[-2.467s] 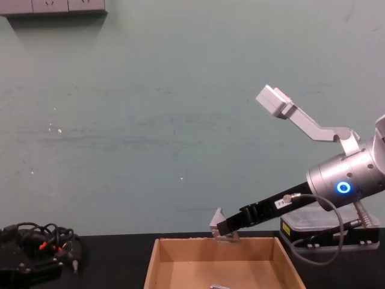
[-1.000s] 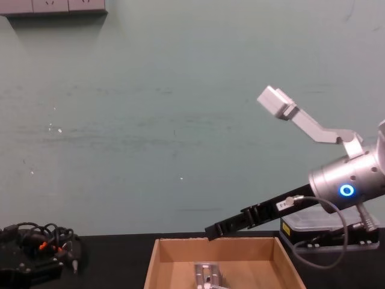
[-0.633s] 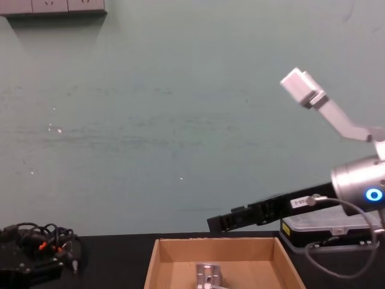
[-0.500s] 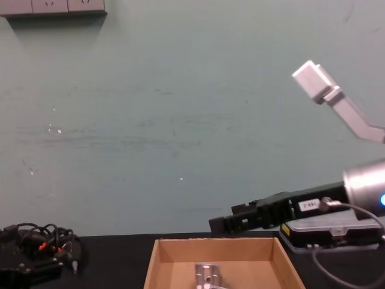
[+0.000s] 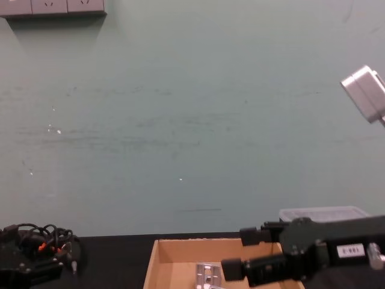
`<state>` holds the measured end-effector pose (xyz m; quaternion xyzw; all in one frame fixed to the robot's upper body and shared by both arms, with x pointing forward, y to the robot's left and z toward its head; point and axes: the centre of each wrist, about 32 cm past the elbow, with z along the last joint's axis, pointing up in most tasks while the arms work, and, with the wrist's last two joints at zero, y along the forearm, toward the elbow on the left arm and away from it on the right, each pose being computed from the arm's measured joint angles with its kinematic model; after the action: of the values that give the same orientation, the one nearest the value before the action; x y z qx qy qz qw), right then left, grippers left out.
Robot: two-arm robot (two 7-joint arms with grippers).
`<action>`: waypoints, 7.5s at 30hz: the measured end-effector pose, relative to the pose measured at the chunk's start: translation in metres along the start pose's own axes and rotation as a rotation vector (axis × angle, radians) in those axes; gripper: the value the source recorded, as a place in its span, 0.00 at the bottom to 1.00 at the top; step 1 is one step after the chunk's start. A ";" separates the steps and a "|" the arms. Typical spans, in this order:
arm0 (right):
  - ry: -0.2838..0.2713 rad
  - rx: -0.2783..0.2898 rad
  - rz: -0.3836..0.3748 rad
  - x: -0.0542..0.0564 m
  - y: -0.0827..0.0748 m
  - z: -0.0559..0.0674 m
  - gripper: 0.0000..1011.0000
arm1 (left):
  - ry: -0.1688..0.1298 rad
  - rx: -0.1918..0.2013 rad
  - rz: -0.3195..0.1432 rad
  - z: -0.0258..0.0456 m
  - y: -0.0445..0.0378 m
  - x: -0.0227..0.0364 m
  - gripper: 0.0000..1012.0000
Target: Use one hand to pick up the angle iron from the table and place it into the box.
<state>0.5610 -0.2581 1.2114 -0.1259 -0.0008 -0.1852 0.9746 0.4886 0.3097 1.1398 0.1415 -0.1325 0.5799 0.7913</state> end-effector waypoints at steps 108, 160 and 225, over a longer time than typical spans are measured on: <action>-0.117 -0.257 0.427 -0.026 0.111 -0.011 0.49 | 0.000 0.000 0.000 0.0000 0.0000 0.0000 0.99; -0.003 0.060 -0.042 0.026 0.037 0.016 0.49 | 0.000 0.000 0.000 0.0000 0.0000 0.0000 0.99; 0.150 -0.109 -0.189 0.047 0.051 0.025 0.99 | 0.000 0.000 0.000 0.0000 0.0000 0.0000 0.99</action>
<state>0.6249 -0.2229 1.2258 -0.1639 0.0705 -0.2850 0.9418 0.4886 0.3097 1.1398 0.1415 -0.1325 0.5799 0.7913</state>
